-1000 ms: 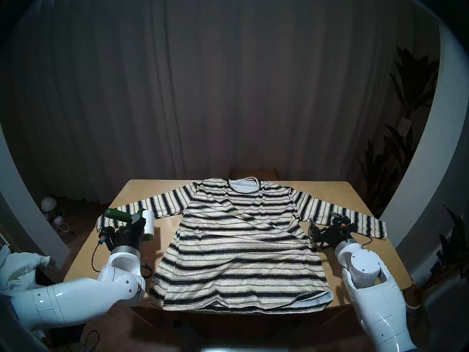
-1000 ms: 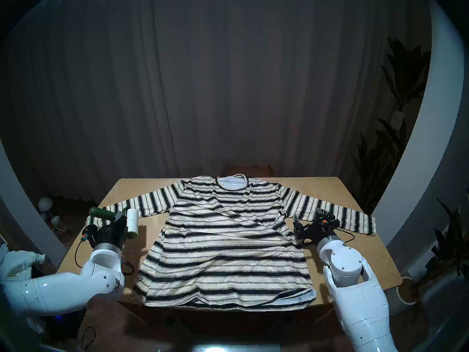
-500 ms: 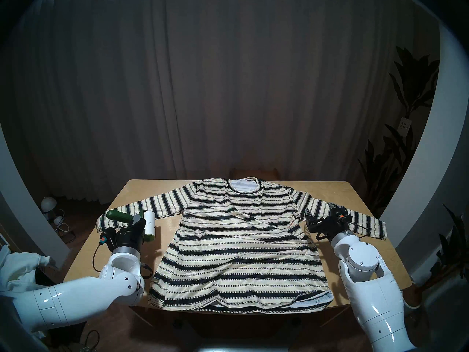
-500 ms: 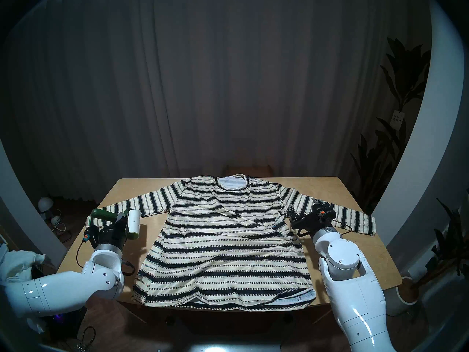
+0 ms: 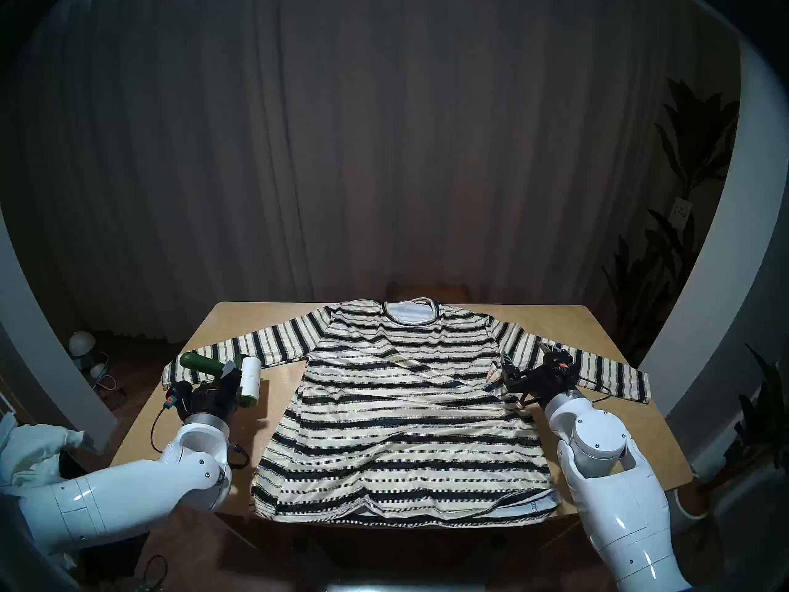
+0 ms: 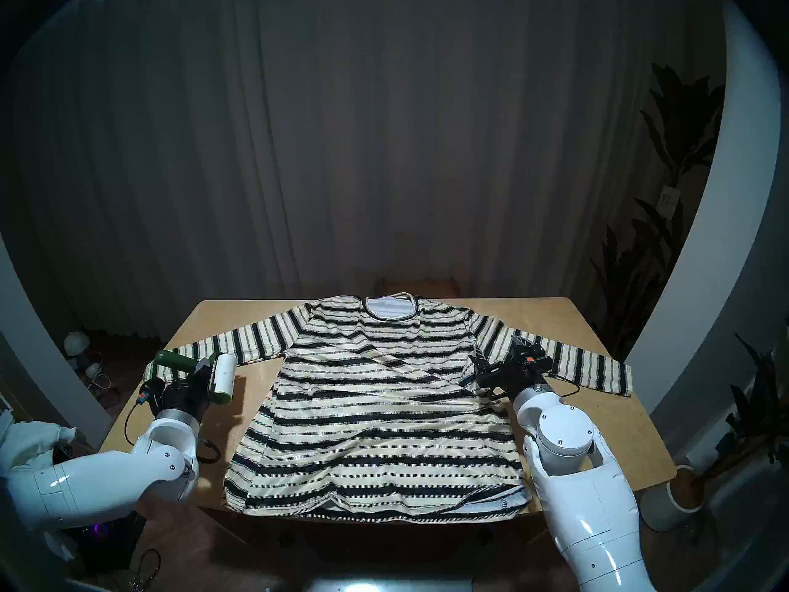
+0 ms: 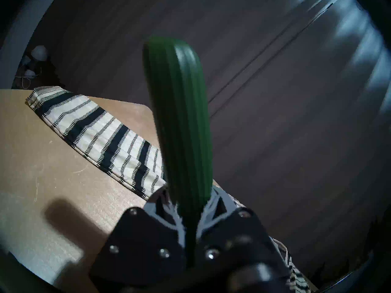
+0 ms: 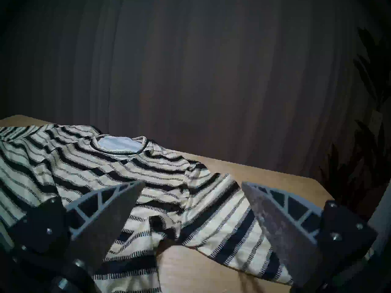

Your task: Use the fur roller to clean a top

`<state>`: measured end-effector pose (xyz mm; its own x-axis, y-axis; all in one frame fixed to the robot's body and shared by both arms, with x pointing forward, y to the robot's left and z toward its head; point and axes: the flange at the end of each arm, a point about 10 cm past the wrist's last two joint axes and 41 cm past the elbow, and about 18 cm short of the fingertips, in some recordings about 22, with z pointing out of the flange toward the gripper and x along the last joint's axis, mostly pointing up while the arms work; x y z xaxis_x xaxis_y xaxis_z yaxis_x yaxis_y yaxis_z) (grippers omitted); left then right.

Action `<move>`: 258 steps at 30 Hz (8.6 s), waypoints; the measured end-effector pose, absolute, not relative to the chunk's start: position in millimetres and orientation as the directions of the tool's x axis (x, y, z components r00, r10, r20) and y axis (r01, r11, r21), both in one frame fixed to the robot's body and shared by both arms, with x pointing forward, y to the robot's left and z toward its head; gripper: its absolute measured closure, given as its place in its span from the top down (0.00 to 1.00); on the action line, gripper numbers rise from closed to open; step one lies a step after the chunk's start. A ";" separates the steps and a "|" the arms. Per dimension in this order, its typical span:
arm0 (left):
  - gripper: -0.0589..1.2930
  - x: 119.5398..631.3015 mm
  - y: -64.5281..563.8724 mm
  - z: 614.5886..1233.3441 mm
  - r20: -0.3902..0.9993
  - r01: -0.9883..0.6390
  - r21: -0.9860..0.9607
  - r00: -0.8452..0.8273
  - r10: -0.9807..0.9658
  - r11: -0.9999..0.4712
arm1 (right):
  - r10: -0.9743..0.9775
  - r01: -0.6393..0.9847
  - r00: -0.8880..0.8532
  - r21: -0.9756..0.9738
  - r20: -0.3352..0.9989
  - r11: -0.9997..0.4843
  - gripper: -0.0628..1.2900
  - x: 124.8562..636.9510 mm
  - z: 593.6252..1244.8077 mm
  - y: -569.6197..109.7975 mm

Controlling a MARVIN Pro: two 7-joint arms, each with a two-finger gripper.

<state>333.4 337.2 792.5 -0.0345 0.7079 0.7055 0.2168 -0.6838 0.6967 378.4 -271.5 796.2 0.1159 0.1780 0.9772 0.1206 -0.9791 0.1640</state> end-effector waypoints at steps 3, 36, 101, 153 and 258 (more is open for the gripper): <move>0.07 334.0 338.3 792.2 0.701 0.204 0.700 -0.019 0.713 -0.684 | 0.175 0.119 0.116 0.161 0.978 -0.980 0.93 378.3 795.8 -269.8; 0.07 330.6 359.5 769.2 0.533 0.128 0.835 0.060 0.844 -0.536 | 0.177 0.124 0.064 0.168 0.982 -0.978 0.93 385.3 811.3 -240.8; 0.07 296.3 425.4 787.8 -0.073 0.304 0.951 0.058 0.996 0.052 | 0.125 -0.082 0.152 0.138 0.981 -0.987 0.93 375.4 777.1 -275.9; 0.23 335.6 419.0 789.7 -0.042 0.527 0.850 0.043 0.998 0.013 | 0.148 -0.124 0.104 0.160 0.984 -0.979 0.93 366.2 804.1 -292.2; 0.94 350.3 430.7 896.3 0.942 -0.042 0.334 0.054 0.332 -0.942 | 0.017 0.118 0.073 0.009 0.997 -0.993 0.93 461.1 858.6 -183.3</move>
<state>350.3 430.7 896.3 0.0537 0.3317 0.9419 -0.0416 -0.9417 0.3340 461.1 -183.3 858.6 0.0734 0.0174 0.9971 0.1185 -0.9929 0.0086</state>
